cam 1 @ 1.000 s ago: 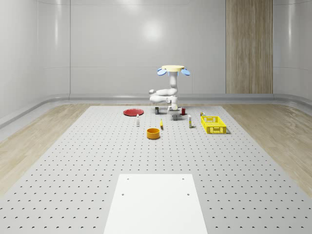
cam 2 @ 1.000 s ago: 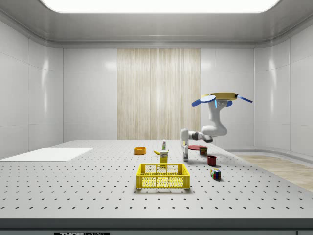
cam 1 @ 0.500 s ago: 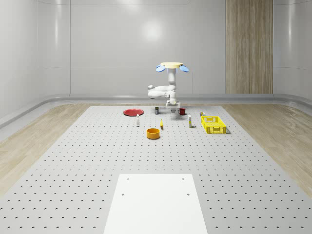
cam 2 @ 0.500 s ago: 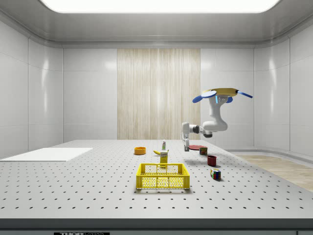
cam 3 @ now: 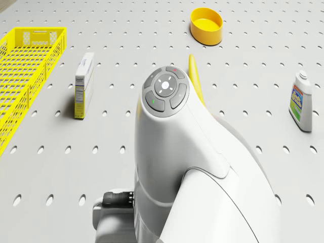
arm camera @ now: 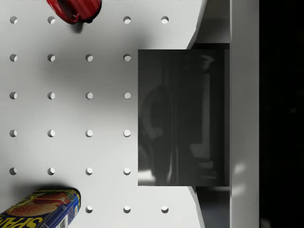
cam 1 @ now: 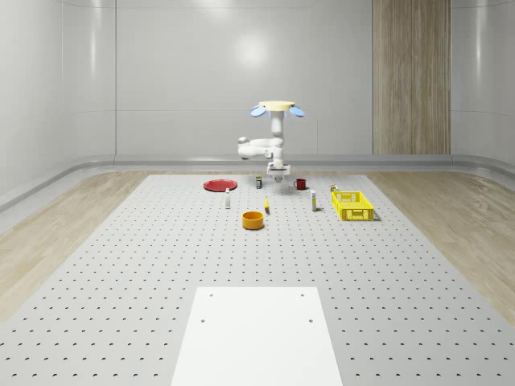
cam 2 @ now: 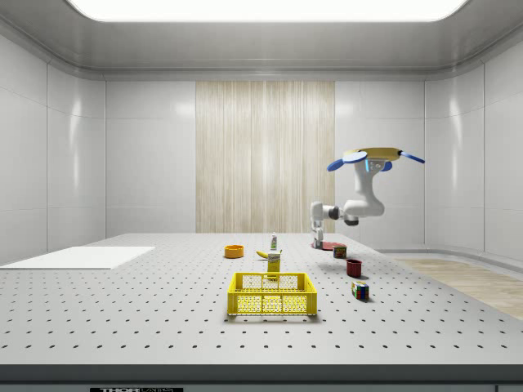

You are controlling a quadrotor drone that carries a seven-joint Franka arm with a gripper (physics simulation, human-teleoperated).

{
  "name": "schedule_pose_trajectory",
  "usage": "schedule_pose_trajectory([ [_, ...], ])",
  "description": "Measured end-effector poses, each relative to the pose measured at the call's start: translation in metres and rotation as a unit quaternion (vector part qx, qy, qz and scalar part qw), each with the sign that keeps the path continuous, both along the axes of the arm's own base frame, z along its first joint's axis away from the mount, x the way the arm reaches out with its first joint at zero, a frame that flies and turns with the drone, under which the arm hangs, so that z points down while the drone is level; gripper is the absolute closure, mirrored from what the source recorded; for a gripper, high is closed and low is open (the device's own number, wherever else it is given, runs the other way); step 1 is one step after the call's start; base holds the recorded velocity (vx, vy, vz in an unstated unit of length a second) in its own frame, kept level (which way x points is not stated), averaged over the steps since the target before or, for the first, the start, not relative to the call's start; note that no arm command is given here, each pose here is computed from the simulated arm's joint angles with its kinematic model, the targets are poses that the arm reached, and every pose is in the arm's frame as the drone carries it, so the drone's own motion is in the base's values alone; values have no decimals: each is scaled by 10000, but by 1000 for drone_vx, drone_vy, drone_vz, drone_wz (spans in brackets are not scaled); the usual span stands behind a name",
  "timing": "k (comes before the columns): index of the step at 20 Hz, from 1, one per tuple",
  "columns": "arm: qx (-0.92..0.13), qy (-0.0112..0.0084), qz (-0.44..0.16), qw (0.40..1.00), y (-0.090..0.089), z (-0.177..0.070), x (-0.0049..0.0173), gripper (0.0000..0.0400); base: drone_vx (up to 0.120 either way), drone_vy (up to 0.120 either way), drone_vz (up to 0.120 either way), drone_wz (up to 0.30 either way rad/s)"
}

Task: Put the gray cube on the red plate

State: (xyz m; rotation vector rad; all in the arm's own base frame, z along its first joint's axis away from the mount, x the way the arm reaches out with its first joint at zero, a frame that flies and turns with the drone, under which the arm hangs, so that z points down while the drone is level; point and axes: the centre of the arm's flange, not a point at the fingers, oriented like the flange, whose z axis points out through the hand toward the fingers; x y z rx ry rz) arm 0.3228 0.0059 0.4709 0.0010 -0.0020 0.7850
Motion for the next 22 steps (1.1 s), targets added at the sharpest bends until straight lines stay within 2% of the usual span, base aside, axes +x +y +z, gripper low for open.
schedule_pose_trajectory([
  [5,0,0,0,10000,0,-2,0,150,-120,-120,120,0],
  [8,0,0,0,10000,0,-2,0,150,-93,-120,0,0],
  [22,0,0,1,10000,0,-3,0,150,0,-120,0,0],
])
